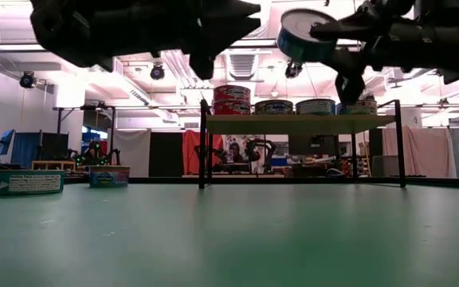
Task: Stack canned seafood by type on shelf
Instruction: Stack the blue tuna can on top of the other blue tuna can on the shelf
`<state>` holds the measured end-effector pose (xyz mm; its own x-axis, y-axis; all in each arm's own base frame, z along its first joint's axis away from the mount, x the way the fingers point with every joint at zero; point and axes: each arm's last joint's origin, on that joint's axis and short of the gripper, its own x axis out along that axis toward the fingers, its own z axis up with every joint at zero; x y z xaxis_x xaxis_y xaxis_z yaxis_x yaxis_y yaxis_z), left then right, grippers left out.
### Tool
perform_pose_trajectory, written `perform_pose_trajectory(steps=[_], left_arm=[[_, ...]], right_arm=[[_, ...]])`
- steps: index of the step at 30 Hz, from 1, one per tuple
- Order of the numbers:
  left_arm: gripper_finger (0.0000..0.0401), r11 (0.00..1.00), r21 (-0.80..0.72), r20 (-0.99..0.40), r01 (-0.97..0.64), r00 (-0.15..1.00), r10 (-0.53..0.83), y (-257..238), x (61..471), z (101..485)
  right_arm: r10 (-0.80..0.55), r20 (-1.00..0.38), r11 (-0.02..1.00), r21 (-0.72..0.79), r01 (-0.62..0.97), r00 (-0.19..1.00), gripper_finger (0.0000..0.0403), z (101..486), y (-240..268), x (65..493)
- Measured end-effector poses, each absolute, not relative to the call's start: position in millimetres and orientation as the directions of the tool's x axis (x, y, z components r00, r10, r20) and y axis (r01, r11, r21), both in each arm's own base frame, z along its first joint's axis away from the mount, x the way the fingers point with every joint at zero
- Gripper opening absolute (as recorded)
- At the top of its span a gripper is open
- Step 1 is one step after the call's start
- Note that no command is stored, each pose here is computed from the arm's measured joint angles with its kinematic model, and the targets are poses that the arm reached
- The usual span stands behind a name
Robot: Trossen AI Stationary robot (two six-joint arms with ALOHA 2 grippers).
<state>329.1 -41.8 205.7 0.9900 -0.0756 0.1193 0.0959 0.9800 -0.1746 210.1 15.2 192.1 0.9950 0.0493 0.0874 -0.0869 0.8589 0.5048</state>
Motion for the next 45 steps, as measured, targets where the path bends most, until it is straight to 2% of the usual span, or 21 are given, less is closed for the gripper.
perform_pose_trajectory(steps=[8,14,45], left_arm=[[0.0201,0.96,-0.265,0.138,0.088,0.989,-0.053,-31,334,211],[0.0247,0.956,-0.282,0.126,0.083,0.991,-0.048,-30,339,207],[0.0254,0.938,-0.282,0.159,0.203,0.974,-0.163,-32,347,210]], right_arm=[[0.14,0.123,0.926,0.335,-0.174,0.983,0.0126,204,25,218],[0.135,0.086,0.933,0.323,-0.156,0.987,0.0126,207,26,224],[0.093,0.032,0.953,0.287,-0.098,0.995,0.0126,214,26,235]])
